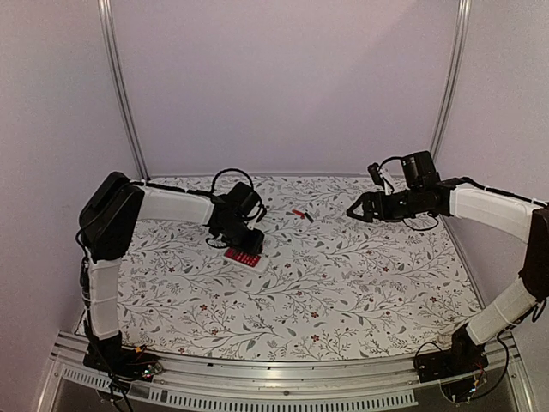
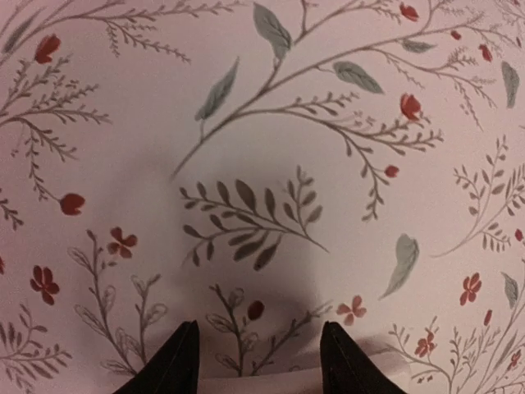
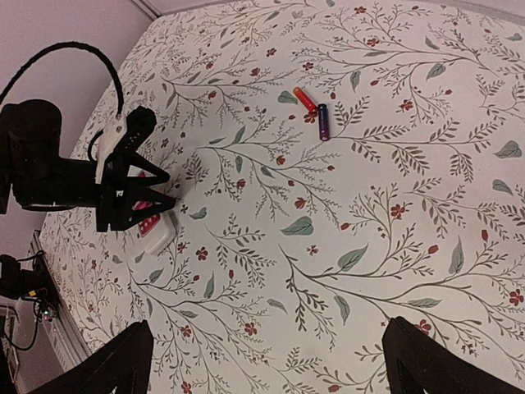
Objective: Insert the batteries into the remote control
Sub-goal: Move the remote control to the center of the board.
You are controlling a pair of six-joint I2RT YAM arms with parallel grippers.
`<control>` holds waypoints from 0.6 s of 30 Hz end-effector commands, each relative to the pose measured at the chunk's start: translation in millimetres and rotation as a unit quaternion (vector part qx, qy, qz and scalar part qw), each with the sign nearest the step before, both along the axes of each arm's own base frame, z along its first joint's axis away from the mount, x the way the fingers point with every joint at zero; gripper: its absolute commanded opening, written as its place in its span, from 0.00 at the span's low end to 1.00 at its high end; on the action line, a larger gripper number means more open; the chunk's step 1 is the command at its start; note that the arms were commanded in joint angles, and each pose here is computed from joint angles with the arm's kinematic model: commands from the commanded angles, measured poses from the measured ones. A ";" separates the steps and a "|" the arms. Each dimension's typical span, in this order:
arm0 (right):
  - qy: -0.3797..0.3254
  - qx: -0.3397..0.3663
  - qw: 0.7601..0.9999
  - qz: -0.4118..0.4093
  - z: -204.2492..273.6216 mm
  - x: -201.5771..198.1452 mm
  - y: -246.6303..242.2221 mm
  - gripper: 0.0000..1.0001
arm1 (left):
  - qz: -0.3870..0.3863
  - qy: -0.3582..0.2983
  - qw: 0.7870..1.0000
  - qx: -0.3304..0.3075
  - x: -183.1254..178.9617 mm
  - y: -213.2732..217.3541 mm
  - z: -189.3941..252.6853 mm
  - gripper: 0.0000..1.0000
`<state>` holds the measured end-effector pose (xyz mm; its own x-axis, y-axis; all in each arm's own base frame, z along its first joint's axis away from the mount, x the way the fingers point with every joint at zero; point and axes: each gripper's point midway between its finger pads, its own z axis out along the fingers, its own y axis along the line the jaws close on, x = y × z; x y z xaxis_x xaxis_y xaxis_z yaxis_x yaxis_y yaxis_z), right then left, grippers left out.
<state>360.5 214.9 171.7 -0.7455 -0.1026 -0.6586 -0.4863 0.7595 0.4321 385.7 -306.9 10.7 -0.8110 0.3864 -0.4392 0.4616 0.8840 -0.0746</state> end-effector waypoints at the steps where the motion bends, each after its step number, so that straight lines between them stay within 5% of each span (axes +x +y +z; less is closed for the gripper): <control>1: -0.003 -0.033 0.999 0.041 5.3 -18.1 18.9 0.99 | -0.039 0.037 0.998 -0.035 -59.6 -17.5 6.5 0.51; 9: -0.008 -0.113 0.988 0.101 5.8 -44.6 51.2 0.99 | 0.064 -0.063 0.990 -0.108 -33.0 39.9 109.9 0.71; 14: -0.006 -0.166 0.973 0.157 1.5 -61.9 92.2 0.99 | 0.155 -0.108 0.973 -0.133 -24.2 90.2 145.9 0.98; 18: 0.005 -0.214 0.954 0.209 -10.6 -84.6 136.5 0.99 | 0.220 -0.138 0.955 -0.143 -27.7 126.0 156.1 1.00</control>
